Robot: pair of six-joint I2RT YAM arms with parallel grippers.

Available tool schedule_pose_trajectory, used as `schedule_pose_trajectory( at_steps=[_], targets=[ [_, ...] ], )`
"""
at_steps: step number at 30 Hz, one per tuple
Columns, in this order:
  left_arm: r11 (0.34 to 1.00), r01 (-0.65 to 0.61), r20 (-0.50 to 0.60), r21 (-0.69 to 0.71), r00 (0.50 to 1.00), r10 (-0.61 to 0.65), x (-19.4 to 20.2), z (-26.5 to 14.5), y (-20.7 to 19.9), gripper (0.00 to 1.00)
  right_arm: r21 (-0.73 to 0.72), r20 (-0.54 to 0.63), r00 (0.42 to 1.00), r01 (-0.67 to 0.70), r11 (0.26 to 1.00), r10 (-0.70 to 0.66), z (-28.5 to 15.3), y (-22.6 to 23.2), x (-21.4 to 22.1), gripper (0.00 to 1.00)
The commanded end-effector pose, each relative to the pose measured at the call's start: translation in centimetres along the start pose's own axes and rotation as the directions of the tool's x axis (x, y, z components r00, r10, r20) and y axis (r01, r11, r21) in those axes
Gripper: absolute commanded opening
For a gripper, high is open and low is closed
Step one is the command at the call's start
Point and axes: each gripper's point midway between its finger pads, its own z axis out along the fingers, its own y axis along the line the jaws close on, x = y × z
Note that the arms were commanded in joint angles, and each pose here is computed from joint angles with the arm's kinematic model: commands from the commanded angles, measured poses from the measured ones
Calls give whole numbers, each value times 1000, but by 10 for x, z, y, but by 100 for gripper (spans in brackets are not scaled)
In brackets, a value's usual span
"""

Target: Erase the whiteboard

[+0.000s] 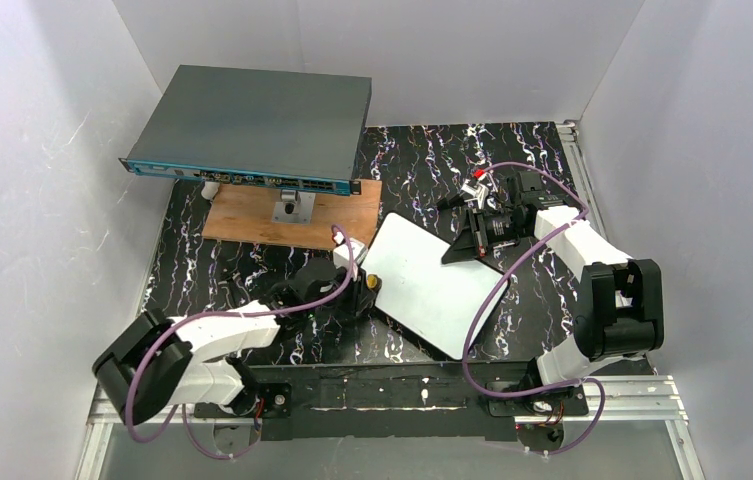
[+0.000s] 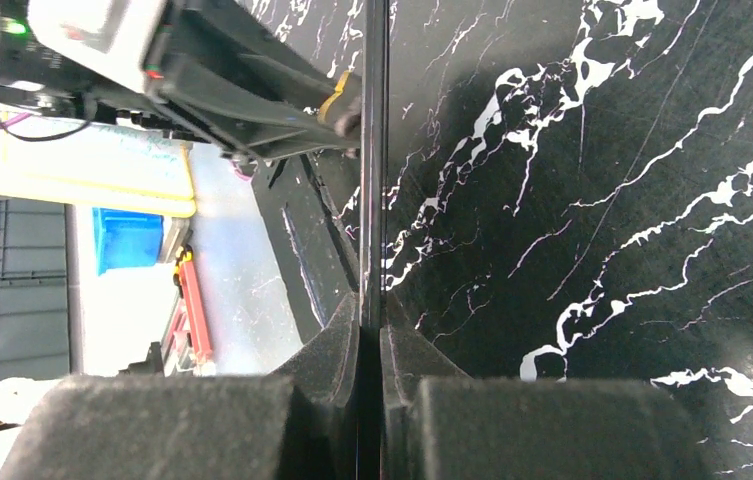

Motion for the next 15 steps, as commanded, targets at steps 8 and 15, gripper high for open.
schedule_pose_trajectory(
  at_steps=[8, 15],
  targets=[
    [972, -21, 113, -232, 992, 48, -5, 0, 54, 0, -139, 26, 998, 64, 988, -61, -5, 39, -14, 1],
    [985, 24, 196, -168, 981, 9, -18, -26, 41, 0, -118, 28, 993, 119, 986, -116, -8, 45, -14, 1]
  ],
)
